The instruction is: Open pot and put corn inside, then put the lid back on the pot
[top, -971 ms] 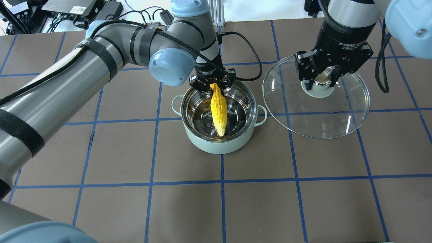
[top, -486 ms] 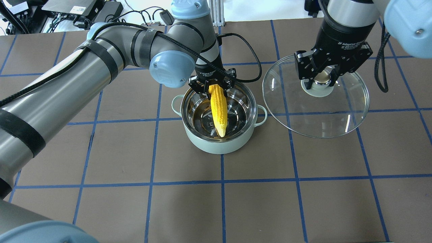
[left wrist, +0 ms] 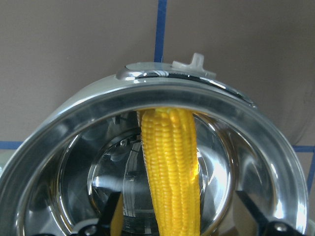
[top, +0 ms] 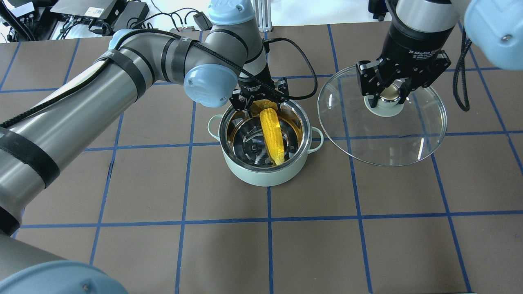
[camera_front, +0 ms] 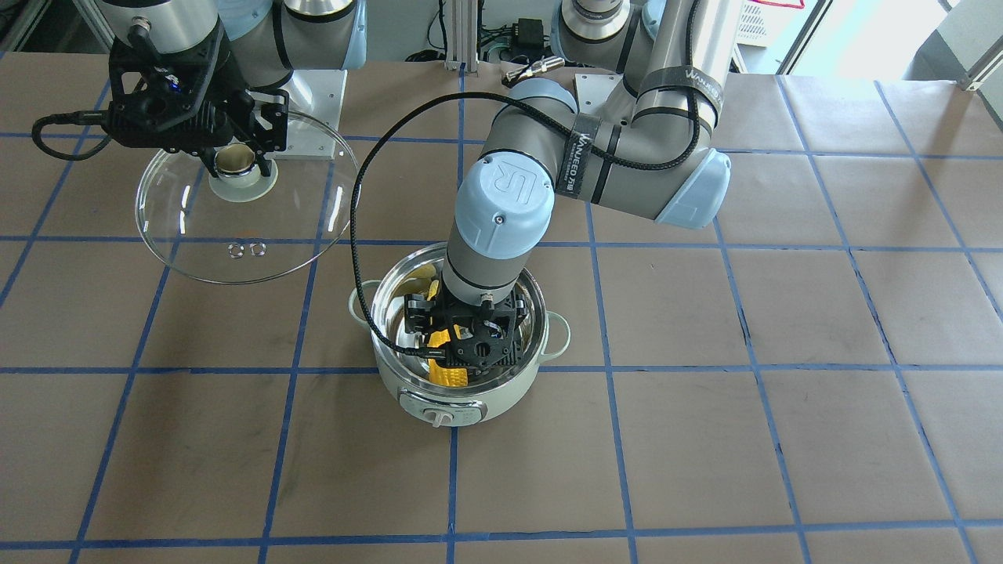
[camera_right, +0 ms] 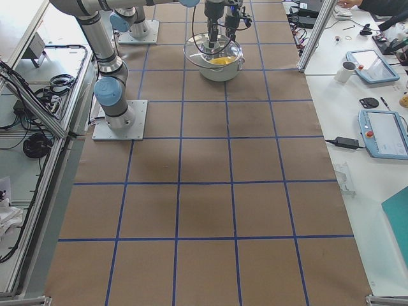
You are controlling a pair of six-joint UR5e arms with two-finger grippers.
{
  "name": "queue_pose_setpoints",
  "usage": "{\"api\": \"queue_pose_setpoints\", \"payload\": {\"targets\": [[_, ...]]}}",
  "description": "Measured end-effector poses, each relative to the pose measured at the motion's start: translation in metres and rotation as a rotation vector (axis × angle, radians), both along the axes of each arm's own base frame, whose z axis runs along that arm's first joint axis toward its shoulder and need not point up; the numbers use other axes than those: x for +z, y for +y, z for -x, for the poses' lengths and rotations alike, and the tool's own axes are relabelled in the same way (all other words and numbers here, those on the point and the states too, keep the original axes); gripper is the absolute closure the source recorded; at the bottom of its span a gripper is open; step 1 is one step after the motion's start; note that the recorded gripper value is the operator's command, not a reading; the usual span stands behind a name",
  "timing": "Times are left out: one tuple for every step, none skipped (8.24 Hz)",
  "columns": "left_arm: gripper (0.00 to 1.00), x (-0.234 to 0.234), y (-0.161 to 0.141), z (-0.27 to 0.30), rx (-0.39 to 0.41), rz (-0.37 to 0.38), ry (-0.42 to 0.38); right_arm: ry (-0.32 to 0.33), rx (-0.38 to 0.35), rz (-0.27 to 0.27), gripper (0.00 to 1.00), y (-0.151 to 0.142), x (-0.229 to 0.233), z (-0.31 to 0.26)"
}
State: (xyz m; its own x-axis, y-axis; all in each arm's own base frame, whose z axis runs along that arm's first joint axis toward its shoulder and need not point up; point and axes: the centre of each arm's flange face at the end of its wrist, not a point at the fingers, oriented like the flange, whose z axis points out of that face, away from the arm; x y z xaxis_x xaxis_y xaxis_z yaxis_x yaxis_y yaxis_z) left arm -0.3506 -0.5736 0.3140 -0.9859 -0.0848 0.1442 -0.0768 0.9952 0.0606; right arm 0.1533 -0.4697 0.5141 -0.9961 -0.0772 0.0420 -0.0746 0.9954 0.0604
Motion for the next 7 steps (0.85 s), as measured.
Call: {"api": "queue_pose_setpoints", "payload": {"targets": [[0.04, 0.002, 0.000, 0.000, -0.001, 0.007, 0.001, 0.005, 0.000, -0.004, 1.00, 0.000, -0.001, 0.000], [0.01, 0.008, 0.000, 0.000, -0.006, 0.019, 0.005, 0.013, 0.001, -0.008, 1.00, -0.001, -0.003, 0.000], [0.01, 0.018, 0.000, -0.002, -0.009, 0.037, 0.013, 0.017, 0.000, -0.010, 1.00, -0.002, -0.004, 0.000], [0.00, 0.030, -0.001, -0.006, -0.018, 0.056, 0.022, 0.018, -0.014, -0.013, 1.00, -0.004, -0.007, -0.001], [0.00, 0.043, -0.002, -0.014, -0.022, 0.077, 0.030, 0.019, -0.042, -0.015, 1.00, -0.006, -0.010, -0.003], [0.00, 0.057, -0.007, -0.032, -0.016, 0.099, 0.039, 0.015, -0.072, -0.015, 1.00, -0.008, -0.013, -0.009], [0.00, 0.075, -0.014, -0.061, 0.000, 0.119, 0.054, 0.018, -0.092, -0.012, 1.00, -0.007, -0.018, -0.028]]}}
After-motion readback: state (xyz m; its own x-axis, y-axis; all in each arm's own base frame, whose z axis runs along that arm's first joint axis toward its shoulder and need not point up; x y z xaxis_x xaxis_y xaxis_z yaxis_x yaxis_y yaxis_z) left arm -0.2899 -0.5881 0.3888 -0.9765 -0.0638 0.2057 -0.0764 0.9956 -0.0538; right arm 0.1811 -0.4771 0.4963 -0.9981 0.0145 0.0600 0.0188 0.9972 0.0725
